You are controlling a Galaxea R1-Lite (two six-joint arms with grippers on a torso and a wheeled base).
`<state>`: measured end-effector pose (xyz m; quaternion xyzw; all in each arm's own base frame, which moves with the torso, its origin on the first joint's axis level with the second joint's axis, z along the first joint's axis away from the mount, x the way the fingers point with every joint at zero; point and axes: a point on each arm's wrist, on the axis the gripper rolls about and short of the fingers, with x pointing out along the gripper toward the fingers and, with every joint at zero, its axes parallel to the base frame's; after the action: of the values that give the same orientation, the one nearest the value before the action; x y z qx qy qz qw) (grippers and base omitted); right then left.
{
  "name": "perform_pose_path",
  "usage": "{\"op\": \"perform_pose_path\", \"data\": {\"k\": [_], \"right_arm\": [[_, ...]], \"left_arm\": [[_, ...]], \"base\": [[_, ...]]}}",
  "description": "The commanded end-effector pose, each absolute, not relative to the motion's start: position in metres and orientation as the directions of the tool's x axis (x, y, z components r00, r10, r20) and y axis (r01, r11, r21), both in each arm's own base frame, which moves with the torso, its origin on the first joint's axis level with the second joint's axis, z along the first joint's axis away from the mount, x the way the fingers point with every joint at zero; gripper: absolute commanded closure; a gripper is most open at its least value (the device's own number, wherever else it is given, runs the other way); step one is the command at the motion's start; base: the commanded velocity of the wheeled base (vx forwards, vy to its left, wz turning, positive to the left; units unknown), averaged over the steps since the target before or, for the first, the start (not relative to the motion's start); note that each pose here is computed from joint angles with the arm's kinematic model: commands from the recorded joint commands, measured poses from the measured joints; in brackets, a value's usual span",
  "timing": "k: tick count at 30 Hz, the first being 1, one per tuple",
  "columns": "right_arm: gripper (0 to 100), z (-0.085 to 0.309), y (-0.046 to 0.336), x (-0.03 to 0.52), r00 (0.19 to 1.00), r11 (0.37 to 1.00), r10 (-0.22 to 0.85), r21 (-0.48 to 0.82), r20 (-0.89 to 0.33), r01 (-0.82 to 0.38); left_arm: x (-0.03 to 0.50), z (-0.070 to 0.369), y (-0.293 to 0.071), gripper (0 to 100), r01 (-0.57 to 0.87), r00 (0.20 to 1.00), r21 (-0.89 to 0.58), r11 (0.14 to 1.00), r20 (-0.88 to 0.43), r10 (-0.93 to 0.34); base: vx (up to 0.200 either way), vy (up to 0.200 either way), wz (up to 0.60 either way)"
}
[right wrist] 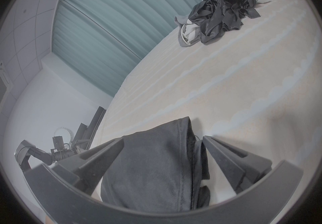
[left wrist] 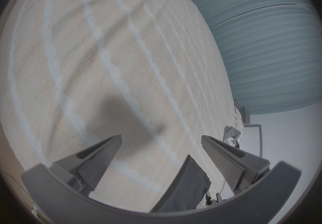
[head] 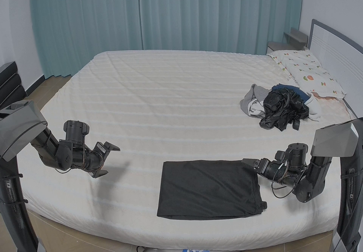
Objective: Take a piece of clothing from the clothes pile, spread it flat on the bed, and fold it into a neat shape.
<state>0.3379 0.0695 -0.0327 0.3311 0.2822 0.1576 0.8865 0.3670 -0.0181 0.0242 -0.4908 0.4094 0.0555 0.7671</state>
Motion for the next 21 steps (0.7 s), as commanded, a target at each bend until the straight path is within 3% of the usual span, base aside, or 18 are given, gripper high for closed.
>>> {"op": "perform_pose_path", "data": {"k": [1,21], "right_arm": [[100,-0.043,0.071,0.344,0.789,0.722,0.464,0.688,-0.402,-0.074],[100,-0.039,0.055,0.355,0.838,0.702,0.411,0.711,-0.358,-0.041]], "left_arm": [[0.367,0.024,-0.018,0,-0.488,0.659,-0.708,0.511,-0.683,-0.317],[0.367,0.023,-0.02,0,-0.487,0.655,-0.706,0.515,-0.685,-0.319]], "base": [[0.0,0.0,0.0],[0.0,0.0,0.0]]}}
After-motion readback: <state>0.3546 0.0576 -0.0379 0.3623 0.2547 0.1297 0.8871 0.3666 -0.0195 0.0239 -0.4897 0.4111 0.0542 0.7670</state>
